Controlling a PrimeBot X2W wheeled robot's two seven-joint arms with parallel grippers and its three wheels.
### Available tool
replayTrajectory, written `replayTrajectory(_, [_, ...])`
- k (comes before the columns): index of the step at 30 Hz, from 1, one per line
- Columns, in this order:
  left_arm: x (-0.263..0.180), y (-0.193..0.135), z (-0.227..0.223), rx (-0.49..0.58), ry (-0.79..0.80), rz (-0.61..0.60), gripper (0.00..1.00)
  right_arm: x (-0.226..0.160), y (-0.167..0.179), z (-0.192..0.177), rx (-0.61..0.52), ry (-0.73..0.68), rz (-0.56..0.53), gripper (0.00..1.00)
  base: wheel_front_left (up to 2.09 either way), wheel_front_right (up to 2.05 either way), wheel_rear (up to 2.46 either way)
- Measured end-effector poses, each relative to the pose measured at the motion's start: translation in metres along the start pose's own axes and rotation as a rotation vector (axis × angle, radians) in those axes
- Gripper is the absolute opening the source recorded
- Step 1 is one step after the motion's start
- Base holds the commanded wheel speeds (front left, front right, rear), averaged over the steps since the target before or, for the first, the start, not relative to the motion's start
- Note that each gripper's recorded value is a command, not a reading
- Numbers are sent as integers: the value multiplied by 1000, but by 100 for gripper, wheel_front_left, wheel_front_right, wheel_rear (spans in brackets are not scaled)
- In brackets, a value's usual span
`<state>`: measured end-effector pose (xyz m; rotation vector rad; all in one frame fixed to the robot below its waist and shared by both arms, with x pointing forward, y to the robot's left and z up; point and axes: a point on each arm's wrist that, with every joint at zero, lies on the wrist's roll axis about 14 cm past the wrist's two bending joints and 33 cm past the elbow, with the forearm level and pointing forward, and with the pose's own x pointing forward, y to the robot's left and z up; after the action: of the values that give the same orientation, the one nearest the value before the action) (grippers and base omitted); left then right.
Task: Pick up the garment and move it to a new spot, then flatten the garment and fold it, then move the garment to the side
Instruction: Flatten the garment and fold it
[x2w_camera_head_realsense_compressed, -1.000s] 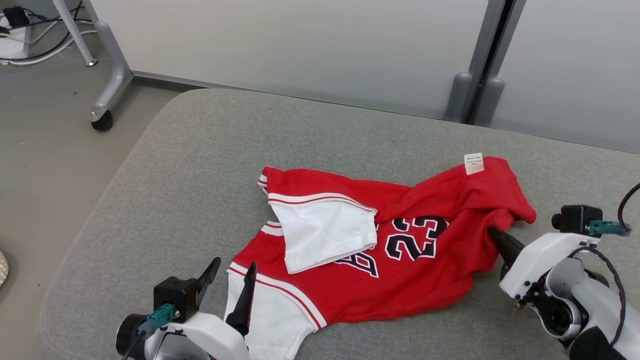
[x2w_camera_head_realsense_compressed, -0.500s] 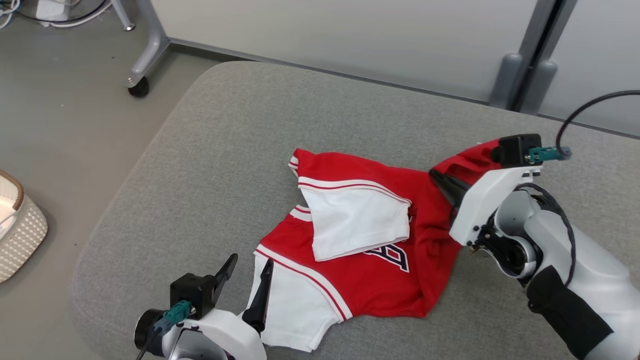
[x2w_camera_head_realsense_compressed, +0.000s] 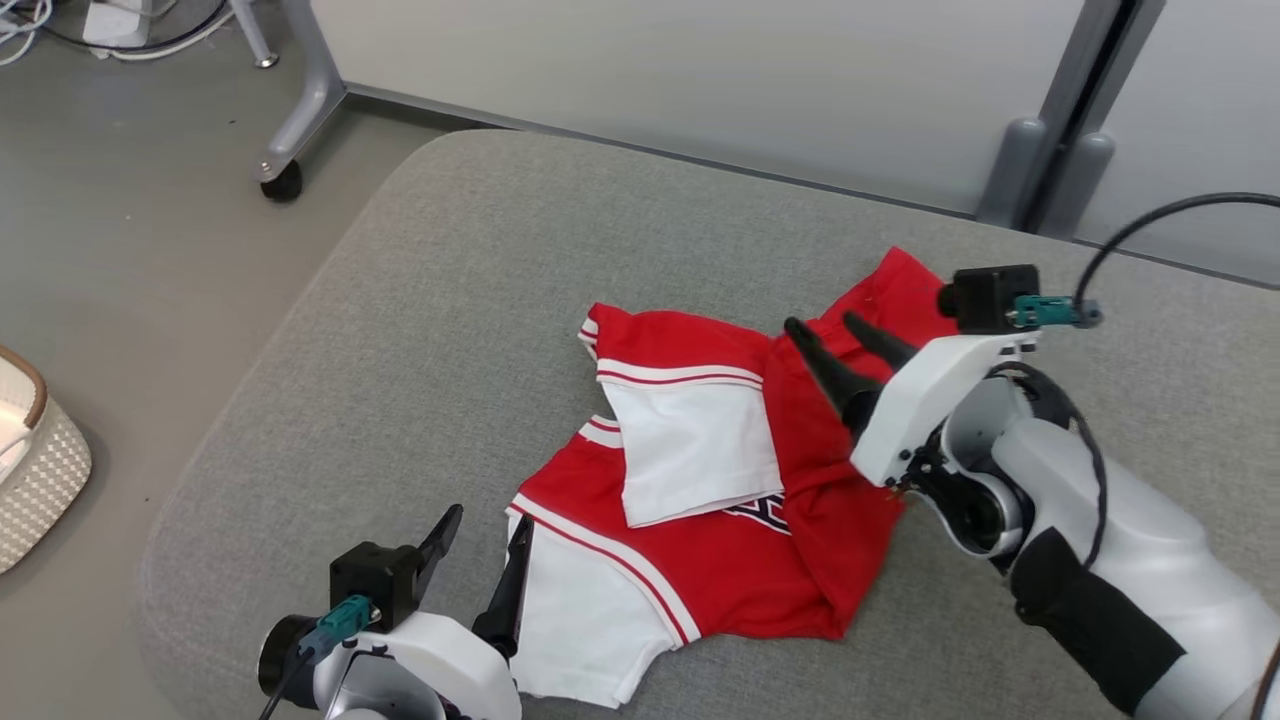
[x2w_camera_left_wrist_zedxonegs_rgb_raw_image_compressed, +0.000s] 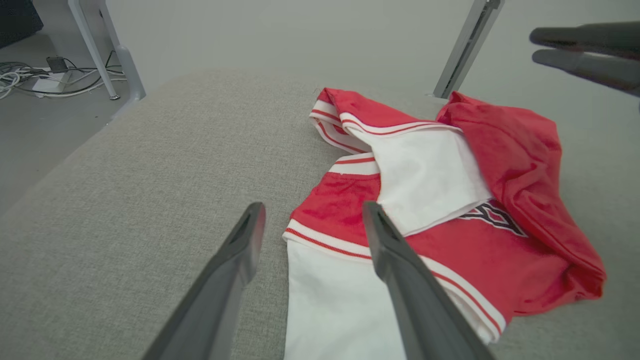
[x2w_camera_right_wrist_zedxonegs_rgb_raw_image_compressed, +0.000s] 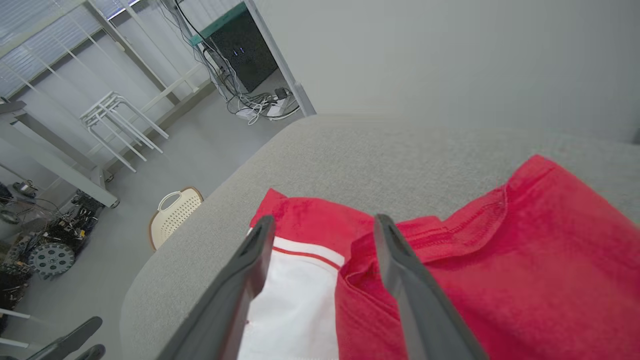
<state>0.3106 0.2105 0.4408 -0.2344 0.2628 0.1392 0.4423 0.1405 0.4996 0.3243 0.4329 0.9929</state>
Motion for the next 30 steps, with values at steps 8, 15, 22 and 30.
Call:
replayTrajectory(8, [2,-16,10,3,-35,-54,100,-73,-76,35,-27,-187,-215,100,0,0,0])
replayTrajectory(15, [0,-22,10,1,-38,-73,100,-107,-100,3,7,-152,-292,100,0,0,0])
replayTrajectory(22, [-3,-18,7,-11,-30,-57,100,-82,-71,-31,57,-48,-210,100,0,0,0])
replayTrajectory(30, [-13,1,6,-19,-33,5,100,-60,-62,-60,55,82,-187,100,0,0,0])
